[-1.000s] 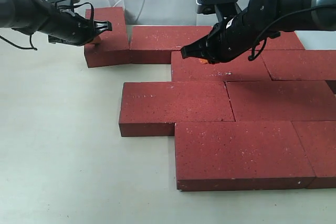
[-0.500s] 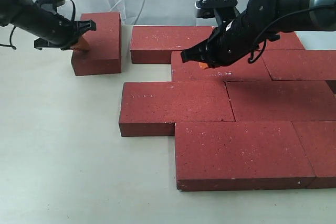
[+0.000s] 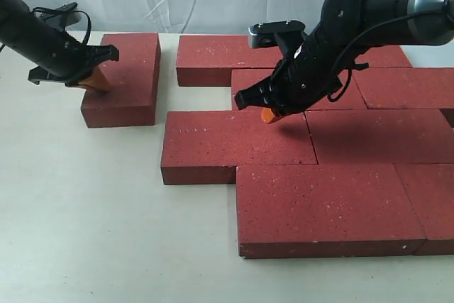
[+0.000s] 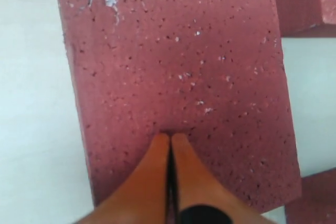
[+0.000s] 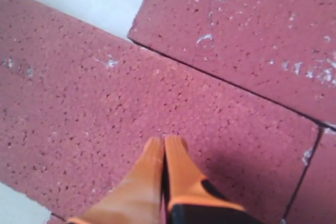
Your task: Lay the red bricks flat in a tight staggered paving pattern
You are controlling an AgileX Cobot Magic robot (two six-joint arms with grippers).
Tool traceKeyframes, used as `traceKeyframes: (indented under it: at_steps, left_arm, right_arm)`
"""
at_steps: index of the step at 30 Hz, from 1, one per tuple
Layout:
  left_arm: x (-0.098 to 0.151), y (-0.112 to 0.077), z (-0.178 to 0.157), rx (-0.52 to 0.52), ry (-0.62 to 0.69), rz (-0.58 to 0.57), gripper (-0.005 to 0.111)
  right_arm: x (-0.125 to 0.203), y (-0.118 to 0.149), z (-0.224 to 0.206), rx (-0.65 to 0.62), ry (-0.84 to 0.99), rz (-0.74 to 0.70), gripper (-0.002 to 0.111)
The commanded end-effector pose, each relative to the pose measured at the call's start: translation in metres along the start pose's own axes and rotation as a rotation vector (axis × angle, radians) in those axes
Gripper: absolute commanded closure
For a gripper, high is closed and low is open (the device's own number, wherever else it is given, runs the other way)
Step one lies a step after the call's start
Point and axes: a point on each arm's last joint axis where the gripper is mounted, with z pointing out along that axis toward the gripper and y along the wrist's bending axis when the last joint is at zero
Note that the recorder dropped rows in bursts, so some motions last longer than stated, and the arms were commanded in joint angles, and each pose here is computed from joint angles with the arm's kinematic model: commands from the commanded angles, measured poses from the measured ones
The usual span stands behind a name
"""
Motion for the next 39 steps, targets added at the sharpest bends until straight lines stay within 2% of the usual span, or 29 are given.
traceKeyframes:
  at_steps: [1,7,11,12,13,15,17,18,19,21,23,27,34,39]
  left_arm:
    - [0.024,0.008,-0.006,-0.093,0.157,0.108,0.107]
    - [0.035,-0.008,-0.035,-0.034,0.277,0.184,0.107]
    - [0.052,-0.017,-0.053,0.026,0.432,0.181,0.107]
    - [0.056,-0.018,-0.058,0.015,0.434,0.189,0.107]
    - [0.059,-0.019,-0.062,0.011,0.432,0.190,0.107]
    - [0.059,-0.024,-0.077,-0.015,0.338,0.210,0.107]
    - [0.056,-0.025,-0.096,-0.110,0.210,0.267,0.107]
    - [0.056,-0.020,-0.105,-0.211,0.152,0.247,0.107]
    - [0.058,-0.016,-0.107,-0.260,0.138,0.225,0.107]
    - [0.066,0.002,-0.098,-0.402,0.125,0.187,0.107]
    - [0.071,0.012,-0.088,-0.457,0.072,0.150,0.107]
    - [0.070,0.014,-0.065,-0.383,0.004,0.052,0.107]
    - [0.077,0.028,-0.024,-0.341,0.091,-0.028,0.107]
    - [0.081,0.023,-0.017,-0.265,0.131,-0.068,0.107]
  right_arm:
    - [-0.002,0.015,-0.011,-0.026,-0.020,-0.027,0.109]
    - [0.001,0.042,-0.012,-0.063,-0.019,-0.075,0.109]
    - [0.005,0.057,-0.010,-0.079,-0.013,-0.111,0.109]
    - [0.006,0.063,-0.009,-0.085,-0.008,-0.124,0.109]
    - [0.007,0.065,-0.009,-0.087,-0.007,-0.129,0.109]
    - [0.008,0.070,-0.008,-0.093,0.000,-0.140,0.109]
    - [0.010,0.070,-0.008,-0.095,0.016,-0.140,0.109]
    - [0.011,0.069,-0.008,-0.092,0.026,-0.146,0.109]
    - [0.011,0.069,-0.008,-0.092,0.026,-0.146,0.109]
    - [0.010,0.074,-0.008,-0.107,0.010,-0.135,0.109]
    - [0.010,0.089,-0.007,-0.136,-0.030,-0.172,0.109]
    - [0.009,0.125,0.013,-0.150,-0.161,-0.240,0.109]
    - [-0.002,0.135,0.036,-0.145,-0.231,-0.246,0.109]
    - [-0.011,0.138,0.038,-0.145,-0.268,-0.247,0.109]
